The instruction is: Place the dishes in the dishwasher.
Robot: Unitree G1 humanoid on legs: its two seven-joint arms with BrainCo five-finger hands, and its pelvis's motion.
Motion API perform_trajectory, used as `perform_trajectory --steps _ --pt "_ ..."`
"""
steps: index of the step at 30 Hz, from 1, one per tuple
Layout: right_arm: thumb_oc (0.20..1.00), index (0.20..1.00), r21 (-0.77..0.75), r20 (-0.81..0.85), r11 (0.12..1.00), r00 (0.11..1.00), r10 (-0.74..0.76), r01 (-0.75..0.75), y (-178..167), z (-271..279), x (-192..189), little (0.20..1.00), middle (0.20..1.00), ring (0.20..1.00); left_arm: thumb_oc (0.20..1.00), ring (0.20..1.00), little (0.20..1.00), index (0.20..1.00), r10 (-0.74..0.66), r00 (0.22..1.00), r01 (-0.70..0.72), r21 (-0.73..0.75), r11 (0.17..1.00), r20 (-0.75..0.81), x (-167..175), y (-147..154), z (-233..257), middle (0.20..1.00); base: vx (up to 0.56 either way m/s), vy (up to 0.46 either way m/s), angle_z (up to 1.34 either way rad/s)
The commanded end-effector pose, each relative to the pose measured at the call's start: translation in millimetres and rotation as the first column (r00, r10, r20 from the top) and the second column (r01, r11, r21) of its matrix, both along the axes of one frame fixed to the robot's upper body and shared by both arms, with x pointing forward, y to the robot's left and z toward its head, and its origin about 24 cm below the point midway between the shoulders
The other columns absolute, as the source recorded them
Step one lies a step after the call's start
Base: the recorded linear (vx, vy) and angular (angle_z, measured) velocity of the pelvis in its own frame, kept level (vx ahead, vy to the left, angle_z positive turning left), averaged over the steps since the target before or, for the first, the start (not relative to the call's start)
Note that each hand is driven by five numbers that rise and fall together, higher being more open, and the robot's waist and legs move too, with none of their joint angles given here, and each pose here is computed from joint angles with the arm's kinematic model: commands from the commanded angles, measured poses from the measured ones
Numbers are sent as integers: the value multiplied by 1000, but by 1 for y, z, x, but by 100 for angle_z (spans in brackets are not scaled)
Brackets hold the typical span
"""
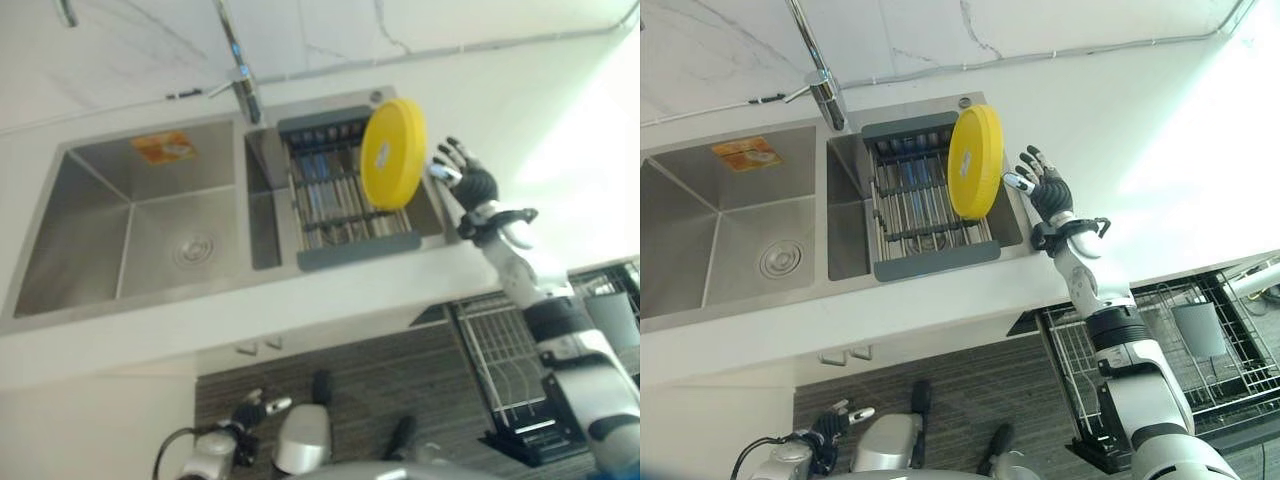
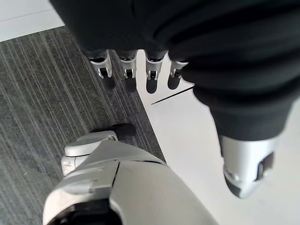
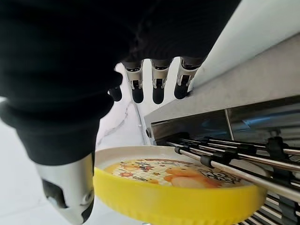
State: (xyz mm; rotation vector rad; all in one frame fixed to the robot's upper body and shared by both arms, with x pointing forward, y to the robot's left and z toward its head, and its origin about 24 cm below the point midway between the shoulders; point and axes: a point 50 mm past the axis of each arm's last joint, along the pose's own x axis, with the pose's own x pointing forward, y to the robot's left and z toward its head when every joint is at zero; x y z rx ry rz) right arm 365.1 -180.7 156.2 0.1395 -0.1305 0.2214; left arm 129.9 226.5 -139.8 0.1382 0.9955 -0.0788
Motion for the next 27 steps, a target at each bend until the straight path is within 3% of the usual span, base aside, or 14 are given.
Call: perform_trajectory --steps 1,27 --pt "1000 1000 -48 132 995 986 98 -92 22 35 1 1000 1000 1000 1000 1000 1000 1000 -64 998 64 40 997 -14 2 8 2 1000 0 0 0" --pt "1000 1000 -93 144 994 987 78 -65 36 47 5 1000 1000 1000 1000 1000 1000 1000 -72 997 73 31 997 -39 0 4 -1 1000 2 1 0"
